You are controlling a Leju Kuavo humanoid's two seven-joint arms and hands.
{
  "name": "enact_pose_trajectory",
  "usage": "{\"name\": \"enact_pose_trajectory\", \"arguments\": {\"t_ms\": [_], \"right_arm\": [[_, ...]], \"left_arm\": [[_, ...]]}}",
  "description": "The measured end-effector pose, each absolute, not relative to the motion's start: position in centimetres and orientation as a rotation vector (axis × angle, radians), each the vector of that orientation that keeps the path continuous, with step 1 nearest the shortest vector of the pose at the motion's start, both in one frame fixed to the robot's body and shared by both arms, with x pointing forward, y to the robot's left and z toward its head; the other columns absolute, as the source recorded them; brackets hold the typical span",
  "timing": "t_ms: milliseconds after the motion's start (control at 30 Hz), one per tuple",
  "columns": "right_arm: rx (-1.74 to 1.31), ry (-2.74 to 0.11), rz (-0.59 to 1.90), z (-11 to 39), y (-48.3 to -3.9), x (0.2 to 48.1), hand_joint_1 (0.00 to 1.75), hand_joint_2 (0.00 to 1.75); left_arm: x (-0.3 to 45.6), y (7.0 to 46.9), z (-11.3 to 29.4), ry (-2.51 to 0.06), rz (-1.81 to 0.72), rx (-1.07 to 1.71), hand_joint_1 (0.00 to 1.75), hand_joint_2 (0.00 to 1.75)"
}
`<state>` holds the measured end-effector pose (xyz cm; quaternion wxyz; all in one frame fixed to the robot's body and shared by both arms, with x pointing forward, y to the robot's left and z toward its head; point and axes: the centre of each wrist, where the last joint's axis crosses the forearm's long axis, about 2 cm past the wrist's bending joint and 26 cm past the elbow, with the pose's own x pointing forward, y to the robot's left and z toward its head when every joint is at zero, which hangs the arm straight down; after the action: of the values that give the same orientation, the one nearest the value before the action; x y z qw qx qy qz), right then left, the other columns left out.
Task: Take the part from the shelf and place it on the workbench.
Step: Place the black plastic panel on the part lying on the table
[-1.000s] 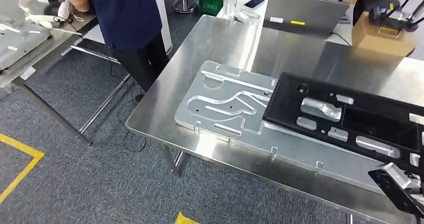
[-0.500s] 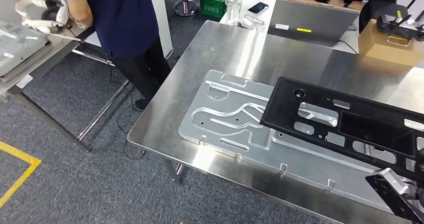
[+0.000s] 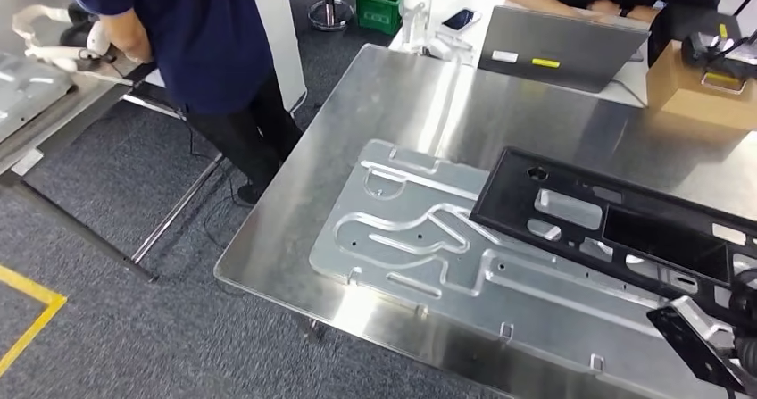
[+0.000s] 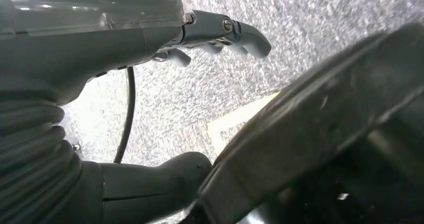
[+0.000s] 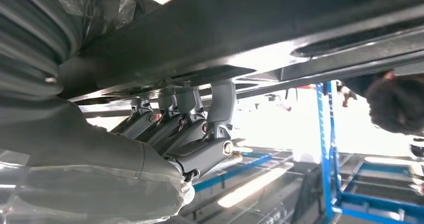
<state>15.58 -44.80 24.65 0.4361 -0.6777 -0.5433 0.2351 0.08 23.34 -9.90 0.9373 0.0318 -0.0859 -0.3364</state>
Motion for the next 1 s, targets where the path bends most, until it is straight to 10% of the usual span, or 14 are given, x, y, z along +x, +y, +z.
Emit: {"name": "enact_pose_trajectory", "arguments": {"t_ms": [800, 933, 1000], "right_arm": [[-1.421, -1.309, 0.697, 17.1, -39.3, 25.8, 1.57, 1.75], [-1.348, -1.292, 0.722, 14.9, -37.6, 26.2, 0.00, 0.00], [-1.319, -1.292, 0.737, 14.2, -36.7, 26.4, 0.00, 0.00]], "left_arm": [[0.4, 25.8, -11.0, -0.202, -0.608, 0.079, 0.00, 1.75], [0.2, 26.1, -11.1, -0.195, -0.597, 0.078, 0.00, 1.75], [0.1, 26.1, -11.1, -0.190, -0.593, 0.074, 0.00, 1.75]]}}
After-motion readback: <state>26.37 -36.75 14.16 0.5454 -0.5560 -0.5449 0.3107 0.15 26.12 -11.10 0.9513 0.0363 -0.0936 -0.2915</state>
